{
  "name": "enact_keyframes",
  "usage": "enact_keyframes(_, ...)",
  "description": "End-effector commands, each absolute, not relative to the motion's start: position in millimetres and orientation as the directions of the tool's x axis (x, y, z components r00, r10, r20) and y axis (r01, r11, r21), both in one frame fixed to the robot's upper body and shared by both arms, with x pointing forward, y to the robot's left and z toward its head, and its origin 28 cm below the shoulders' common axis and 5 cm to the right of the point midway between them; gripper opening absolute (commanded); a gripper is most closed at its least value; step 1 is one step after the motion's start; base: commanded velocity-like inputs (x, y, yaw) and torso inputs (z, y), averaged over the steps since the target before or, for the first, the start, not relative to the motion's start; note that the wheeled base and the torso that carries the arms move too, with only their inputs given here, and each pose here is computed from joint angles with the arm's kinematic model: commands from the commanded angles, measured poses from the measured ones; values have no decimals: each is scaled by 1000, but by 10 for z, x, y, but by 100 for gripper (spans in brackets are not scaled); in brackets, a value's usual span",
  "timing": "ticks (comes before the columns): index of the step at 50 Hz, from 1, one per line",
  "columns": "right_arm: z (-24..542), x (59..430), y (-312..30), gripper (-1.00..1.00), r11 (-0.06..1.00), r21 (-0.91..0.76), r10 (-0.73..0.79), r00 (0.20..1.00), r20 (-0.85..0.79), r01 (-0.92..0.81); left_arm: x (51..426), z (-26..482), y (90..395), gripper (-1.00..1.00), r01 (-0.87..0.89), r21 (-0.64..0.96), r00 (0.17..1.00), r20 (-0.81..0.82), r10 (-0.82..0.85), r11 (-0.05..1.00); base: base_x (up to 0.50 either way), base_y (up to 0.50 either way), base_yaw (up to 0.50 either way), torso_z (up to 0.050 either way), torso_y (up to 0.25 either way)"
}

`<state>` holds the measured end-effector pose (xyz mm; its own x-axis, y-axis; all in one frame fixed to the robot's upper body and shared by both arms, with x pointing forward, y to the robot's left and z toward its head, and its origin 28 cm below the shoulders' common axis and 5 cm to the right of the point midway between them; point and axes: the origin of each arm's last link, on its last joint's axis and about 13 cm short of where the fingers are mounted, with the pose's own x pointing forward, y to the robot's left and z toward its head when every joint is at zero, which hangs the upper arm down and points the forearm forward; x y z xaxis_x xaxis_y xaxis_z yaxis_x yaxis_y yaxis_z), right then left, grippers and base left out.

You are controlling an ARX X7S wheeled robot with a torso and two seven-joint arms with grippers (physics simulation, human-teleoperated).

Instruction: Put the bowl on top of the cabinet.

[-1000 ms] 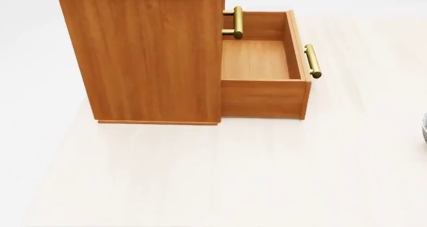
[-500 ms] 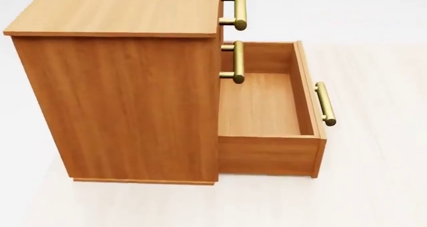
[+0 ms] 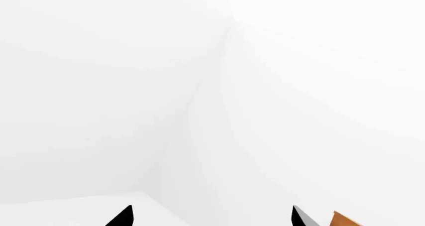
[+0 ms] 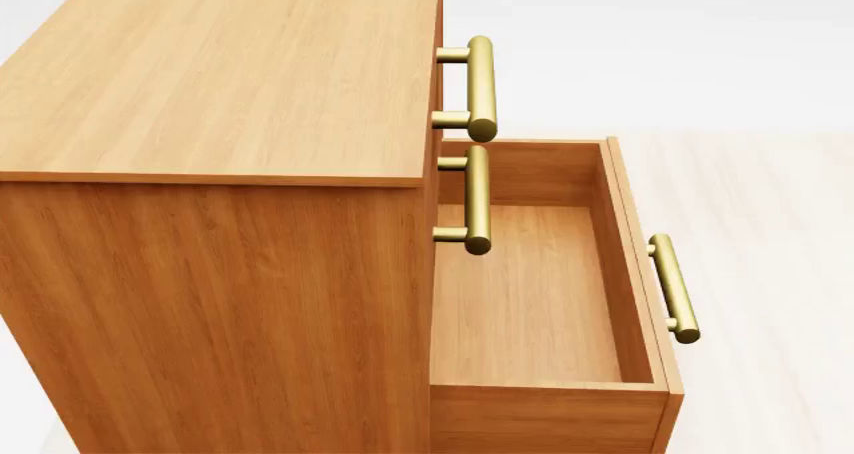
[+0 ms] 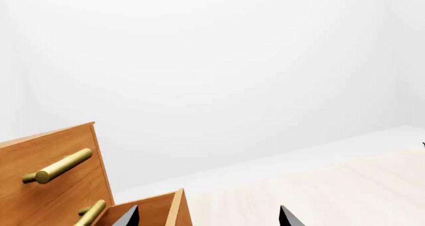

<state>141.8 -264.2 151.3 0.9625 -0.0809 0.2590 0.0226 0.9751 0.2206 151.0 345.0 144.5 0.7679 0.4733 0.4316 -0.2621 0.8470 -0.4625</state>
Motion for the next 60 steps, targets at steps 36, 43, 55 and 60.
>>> enact_keyframes(36,2152,1503,-3341,100,996,-2,86,923,-376,-93,1501,1453,3425,100,-261,-452,774,430,465,853,166,0,0,0,0)
enact_keyframes(43,2222,1515,-3418,100,994,-44,67,875,-479,-100,1507,1453,3420,100,-262,-453,775,428,465,852,0,0,0,0,0)
enact_keyframes(55,2309,1481,-3532,100,996,-72,14,848,-530,-62,1515,1442,3432,100,-264,-452,776,426,466,852,0,0,0,0,0)
enact_keyframes(60,2316,1464,-3569,100,998,-62,-6,841,-541,-33,1515,1442,3432,100,-263,-453,776,425,466,852,0,0,0,0,0)
